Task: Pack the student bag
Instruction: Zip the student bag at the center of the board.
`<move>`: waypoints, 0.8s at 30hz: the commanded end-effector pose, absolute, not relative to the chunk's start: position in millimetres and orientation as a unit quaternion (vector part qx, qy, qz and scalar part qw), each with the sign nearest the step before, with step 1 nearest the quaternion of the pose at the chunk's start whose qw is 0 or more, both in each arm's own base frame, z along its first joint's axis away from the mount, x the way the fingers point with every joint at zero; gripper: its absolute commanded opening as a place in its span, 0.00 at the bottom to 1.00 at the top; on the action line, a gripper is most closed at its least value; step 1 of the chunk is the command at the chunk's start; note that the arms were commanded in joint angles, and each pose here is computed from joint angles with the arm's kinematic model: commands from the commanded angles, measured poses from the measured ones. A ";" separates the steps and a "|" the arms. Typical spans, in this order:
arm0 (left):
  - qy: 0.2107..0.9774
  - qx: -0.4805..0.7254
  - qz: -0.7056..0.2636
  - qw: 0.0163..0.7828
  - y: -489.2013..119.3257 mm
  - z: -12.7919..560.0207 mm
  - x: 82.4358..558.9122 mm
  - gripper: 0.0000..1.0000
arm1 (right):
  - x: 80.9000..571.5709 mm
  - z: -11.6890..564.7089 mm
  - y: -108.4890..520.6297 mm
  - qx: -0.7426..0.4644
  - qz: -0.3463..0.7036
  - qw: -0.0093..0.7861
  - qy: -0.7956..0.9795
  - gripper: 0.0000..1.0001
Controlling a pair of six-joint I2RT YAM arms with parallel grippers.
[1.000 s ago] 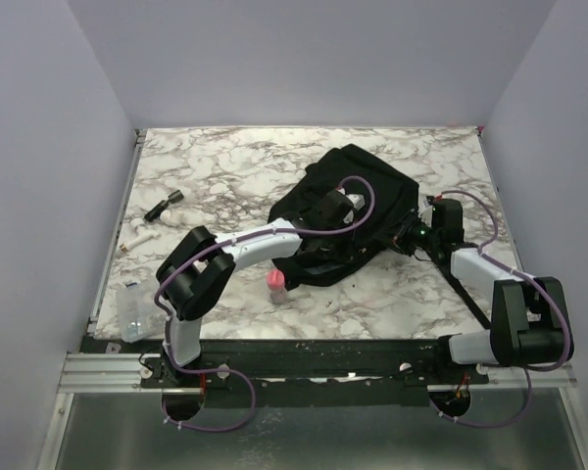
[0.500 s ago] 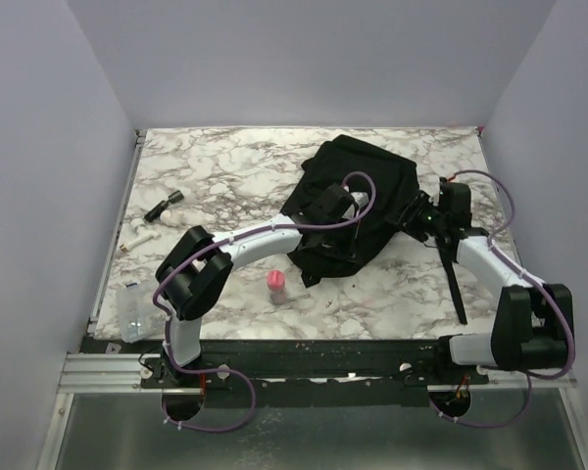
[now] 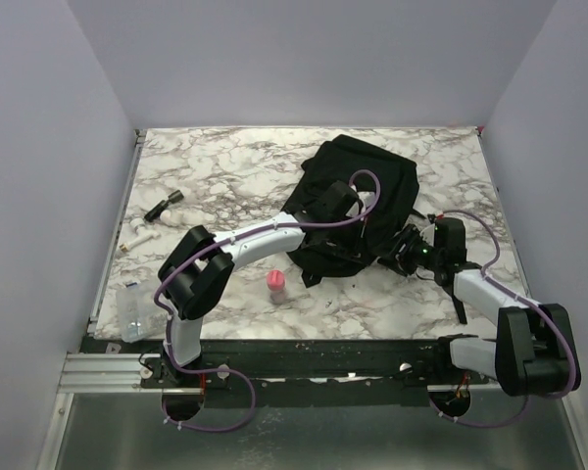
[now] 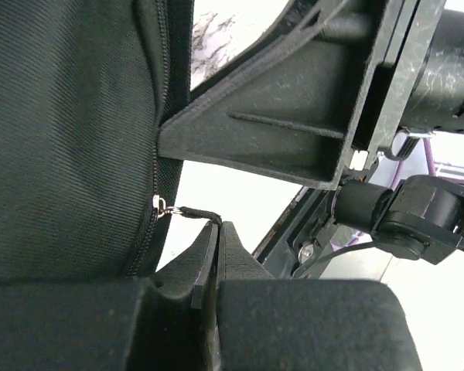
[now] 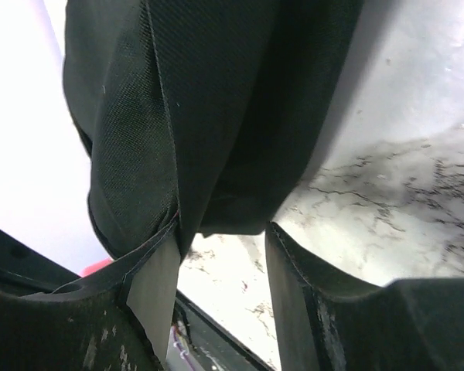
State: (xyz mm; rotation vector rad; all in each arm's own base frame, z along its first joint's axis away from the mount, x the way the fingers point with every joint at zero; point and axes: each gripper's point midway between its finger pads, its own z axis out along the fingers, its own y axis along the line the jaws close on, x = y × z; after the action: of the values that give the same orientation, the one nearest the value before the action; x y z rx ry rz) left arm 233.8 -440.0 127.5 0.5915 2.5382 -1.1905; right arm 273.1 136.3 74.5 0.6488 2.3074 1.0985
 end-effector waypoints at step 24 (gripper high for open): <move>0.865 0.225 -0.431 0.122 -449.7 140.1 214.9 0.00 | 286.9 87.1 148.6 0.255 0.453 0.260 0.814 0.23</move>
State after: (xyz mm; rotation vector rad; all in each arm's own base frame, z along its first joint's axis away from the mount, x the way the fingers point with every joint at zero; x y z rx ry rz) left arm 222.5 -445.1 127.7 0.6126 2.5477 -1.2097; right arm 282.5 147.8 95.7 0.6756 2.1948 1.2329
